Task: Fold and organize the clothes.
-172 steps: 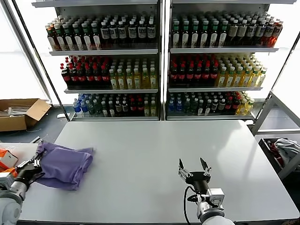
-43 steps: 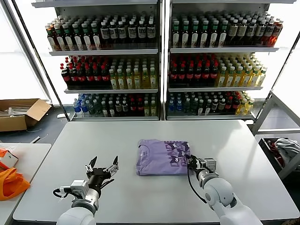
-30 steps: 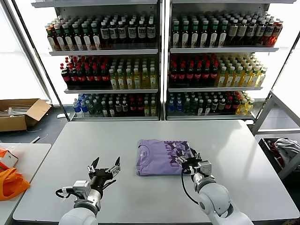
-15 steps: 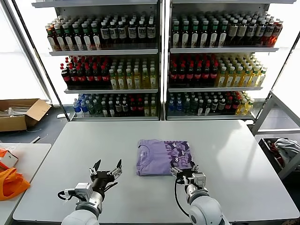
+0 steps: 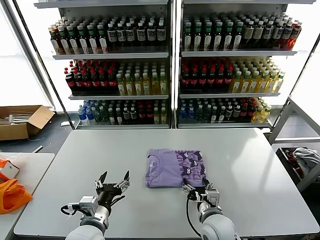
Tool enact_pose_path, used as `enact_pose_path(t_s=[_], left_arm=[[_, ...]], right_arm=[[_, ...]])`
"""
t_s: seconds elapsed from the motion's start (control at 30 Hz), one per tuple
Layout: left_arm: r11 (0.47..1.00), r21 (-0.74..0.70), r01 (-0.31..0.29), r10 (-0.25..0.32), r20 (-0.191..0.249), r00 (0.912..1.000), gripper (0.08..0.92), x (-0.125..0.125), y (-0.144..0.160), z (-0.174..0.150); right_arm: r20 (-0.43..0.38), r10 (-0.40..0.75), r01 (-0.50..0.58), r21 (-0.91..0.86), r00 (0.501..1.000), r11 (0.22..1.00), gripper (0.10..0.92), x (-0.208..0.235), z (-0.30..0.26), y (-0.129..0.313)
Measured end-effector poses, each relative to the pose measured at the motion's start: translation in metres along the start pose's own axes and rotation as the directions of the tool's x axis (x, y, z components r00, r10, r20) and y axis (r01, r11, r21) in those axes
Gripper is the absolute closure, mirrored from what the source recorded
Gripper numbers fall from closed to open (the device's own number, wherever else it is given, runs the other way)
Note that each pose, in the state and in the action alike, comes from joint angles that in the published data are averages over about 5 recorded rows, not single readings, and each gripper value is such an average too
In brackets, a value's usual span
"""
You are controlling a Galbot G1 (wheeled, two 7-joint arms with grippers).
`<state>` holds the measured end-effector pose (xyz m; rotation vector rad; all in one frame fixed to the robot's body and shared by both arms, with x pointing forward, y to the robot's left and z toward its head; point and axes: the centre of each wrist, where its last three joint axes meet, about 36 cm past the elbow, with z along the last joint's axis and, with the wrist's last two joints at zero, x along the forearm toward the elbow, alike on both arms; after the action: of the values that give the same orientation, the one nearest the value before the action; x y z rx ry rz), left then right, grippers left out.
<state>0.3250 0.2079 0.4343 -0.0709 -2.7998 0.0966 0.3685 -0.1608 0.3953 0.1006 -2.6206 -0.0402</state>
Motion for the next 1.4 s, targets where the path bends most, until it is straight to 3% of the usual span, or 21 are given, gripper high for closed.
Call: enact_pose_path(t_s=[0.2,0.47,0.8,1.4], left_arm=[[1.0,-0.001,0.0,0.0,-0.004,1.0,0.177,0.002,0.0,0.002],[1.0,0.001,-0.002,0.002,0.005,1.0,0.177,0.008,-0.003,0.003],[1.0,-0.002,0.004,-0.004,0.032,0.9995,0.177,0.018,0.0,0.001],[1.0,-0.004,0.003,-0.002,0.019,0.9998,0.177,0.02,0.0,0.007]], right_arm=[[0.0,0.001,-0.001,-0.023,1.0,1.0,0.2,0.009,-0.009,-0.004],[0.079,-0.009,0.012,-0.044,0.997,0.999,0.2,0.012,-0.035,-0.001],[0.154,0.0,0.007,-0.045,0.988,0.999,0.2,-0.032,-0.061,0.004],[0.057,0.015,-0.007,-0.139,0.998,0.99,0.2,-0.108,-0.065,0.003]])
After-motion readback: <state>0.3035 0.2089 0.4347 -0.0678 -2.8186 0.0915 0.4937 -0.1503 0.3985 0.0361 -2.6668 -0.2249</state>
